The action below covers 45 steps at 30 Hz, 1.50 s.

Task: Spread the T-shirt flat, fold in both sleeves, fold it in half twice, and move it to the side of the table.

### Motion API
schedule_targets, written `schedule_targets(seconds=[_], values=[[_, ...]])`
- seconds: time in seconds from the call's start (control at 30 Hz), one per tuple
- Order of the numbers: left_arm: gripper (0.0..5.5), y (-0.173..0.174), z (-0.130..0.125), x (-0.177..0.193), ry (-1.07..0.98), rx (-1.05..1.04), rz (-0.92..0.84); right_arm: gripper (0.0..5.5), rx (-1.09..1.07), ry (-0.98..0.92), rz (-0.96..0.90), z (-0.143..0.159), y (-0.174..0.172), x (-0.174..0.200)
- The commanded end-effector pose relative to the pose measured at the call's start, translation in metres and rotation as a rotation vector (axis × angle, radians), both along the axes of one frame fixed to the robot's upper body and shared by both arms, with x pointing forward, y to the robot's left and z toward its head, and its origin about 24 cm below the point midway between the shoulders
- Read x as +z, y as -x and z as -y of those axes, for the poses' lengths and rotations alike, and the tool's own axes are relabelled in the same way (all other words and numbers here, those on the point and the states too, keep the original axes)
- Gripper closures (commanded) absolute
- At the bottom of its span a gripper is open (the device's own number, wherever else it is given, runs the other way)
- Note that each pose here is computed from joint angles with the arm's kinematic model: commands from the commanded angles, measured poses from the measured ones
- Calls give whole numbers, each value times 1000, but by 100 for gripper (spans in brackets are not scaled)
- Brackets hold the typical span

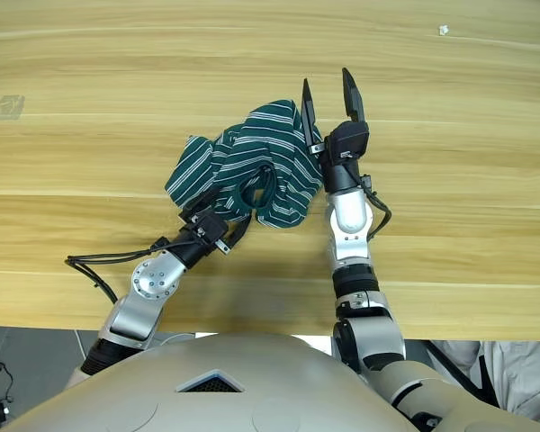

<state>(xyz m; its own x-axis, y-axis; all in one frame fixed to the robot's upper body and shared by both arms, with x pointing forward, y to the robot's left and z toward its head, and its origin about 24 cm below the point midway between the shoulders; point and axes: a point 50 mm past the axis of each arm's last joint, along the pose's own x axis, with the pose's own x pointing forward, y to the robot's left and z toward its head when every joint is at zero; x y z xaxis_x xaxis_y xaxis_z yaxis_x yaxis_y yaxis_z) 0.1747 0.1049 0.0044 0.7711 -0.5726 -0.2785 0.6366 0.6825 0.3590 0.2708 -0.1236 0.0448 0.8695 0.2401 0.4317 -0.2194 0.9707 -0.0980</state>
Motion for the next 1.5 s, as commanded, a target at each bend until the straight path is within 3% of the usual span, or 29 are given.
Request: schedule_targets(seconds=[0.03,0.67,0.83,0.97,1.17,1.5], values=[[234,0,0,-5,-30,-15,-10,261,7,7,16,-1,-4,3],[545,2,6,10,4,-36,61,261,96,44,-40,-4,5,-7],[547,-1,9,29,71,-6,130,261,251,59,-119,-6,34,-13],[547,-3,7,52,158,49,215,261,378,158,-234,3,73,-16],[547,-1,9,54,174,65,218,261,616,336,-434,1,118,-32],[547,0,14,58,184,21,238,261,502,384,-585,-2,116,-74]])
